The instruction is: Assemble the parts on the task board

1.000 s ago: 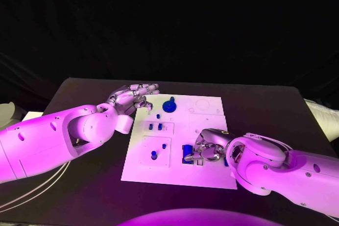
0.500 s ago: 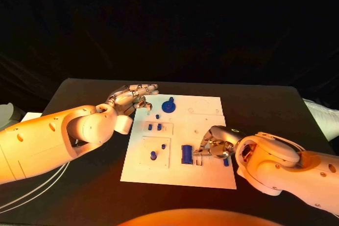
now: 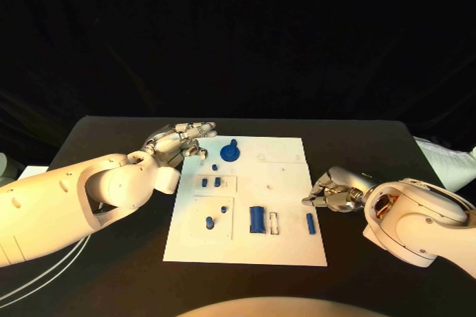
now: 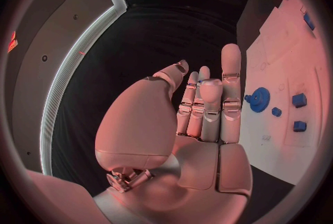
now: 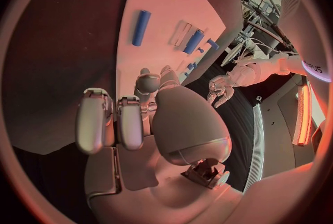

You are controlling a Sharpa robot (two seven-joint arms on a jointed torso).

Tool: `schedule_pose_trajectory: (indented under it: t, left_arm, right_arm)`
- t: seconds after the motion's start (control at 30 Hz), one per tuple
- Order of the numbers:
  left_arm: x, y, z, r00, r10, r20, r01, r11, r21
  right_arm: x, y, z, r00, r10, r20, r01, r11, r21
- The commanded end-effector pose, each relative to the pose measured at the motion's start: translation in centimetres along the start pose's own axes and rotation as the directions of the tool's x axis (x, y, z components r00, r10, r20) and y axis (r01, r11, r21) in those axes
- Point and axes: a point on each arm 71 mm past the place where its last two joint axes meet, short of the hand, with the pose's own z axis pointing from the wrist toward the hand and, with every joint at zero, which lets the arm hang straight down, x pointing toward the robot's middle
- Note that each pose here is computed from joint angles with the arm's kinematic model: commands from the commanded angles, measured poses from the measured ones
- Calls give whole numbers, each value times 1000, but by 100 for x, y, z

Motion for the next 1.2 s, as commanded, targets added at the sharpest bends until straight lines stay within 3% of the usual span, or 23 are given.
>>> schedule_pose_trajectory:
  t: [0.03,0.7,1.2]
  left_arm:
    - [40,-8,2,1000,1,-24,-1,1000,11]
    - [41,-10,-8,1000,4,-26,-4,1000,10]
    - [24,-15,-21,1000,5,-22,-5,1000,9]
  right_arm:
    - [32,-29,-1,995,-92,-25,92,996,6]
    - [251,-76,26,969,-227,-98,228,974,5]
    - [355,-45,70,950,-289,-115,289,957,-17]
